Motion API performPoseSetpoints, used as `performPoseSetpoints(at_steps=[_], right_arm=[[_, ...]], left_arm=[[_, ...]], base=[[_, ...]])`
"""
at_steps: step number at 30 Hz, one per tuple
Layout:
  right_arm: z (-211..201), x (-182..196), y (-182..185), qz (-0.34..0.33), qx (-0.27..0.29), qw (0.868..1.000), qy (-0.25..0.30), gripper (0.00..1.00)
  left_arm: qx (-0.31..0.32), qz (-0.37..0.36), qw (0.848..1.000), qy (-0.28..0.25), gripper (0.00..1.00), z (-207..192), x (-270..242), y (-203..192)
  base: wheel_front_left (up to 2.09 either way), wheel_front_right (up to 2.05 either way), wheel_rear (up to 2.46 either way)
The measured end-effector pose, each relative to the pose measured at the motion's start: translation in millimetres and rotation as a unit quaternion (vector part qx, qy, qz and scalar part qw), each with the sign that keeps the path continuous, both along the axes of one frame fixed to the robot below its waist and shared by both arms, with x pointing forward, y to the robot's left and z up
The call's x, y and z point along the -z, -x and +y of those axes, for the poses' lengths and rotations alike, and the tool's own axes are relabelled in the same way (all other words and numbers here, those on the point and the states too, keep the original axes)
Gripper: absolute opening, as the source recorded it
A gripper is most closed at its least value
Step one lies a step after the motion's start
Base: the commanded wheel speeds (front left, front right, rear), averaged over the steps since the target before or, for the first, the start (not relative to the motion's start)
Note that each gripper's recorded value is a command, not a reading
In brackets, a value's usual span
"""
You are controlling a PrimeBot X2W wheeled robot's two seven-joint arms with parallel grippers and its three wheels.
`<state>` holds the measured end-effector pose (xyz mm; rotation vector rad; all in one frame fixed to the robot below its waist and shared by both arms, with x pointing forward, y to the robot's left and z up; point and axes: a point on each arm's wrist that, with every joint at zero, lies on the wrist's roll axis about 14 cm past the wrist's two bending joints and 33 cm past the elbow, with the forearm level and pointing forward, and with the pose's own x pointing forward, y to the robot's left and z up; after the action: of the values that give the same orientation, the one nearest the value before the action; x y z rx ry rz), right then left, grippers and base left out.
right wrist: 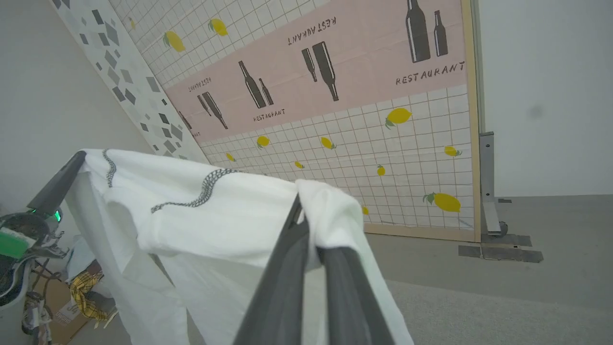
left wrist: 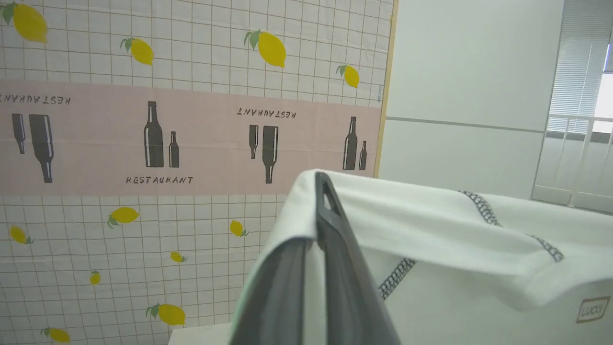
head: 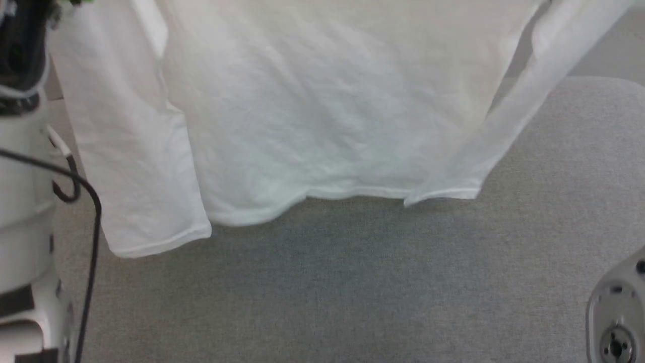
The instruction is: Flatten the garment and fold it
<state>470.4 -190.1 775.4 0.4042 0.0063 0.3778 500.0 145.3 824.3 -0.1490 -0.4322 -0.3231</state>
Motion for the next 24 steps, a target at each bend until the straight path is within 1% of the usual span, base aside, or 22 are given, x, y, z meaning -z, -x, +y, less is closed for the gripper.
performPoseSetpoints(at_steps=[4,7,12,13,14,18,21,24], right_arm=[[1.8,0.5,-23.2,0.029,0.000,1.000,0.007,0.00],[5.1,6.8,-41.3,0.051,0.004,0.998,0.021,0.00],[6.9,17.1,-75.2,0.068,0.025,0.996,0.044,0.00],[6.3,18.9,-83.5,0.068,0.032,0.996,0.048,0.00],[6.6,28.4,-107.2,0.066,0.057,0.994,0.071,0.00],[7.4,31.9,-138.1,0.040,0.081,0.992,0.083,0.00],[10.7,31.0,-158.5,0.012,0.092,0.992,0.087,0.00],[12.1,37.7,-178.0,0.002,0.100,0.991,0.087,0.00]], left_arm=[[-0.027,0.026,0.999,-0.019,0.00,10.2,8.9,-28.2],[-0.058,0.038,0.996,-0.057,0.00,18.1,23.2,-50.3],[-0.086,0.058,0.991,-0.087,0.00,23.7,48.0,-87.6],[-0.094,0.056,0.989,-0.103,0.00,24.2,51.6,-95.6],[-0.113,0.041,0.982,-0.148,0.00,23.8,58.5,-117.1],[-0.141,0.015,0.977,-0.162,0.00,27.6,59.6,-144.1],[-0.164,0.001,0.973,-0.162,0.00,32.4,64.6,-161.3],[-0.179,0.000,0.971,-0.161,0.00,35.5,75.9,-175.4]], base=[[0.00,0.00,0.00],[0.00,0.00,0.00],[0.00,0.00,0.00],[0.00,0.00,0.00],[0.00,0.00,0.00],[0.00,0.00,0.00],[0.00,0.00,0.00],[0.00,0.00,0.00]])
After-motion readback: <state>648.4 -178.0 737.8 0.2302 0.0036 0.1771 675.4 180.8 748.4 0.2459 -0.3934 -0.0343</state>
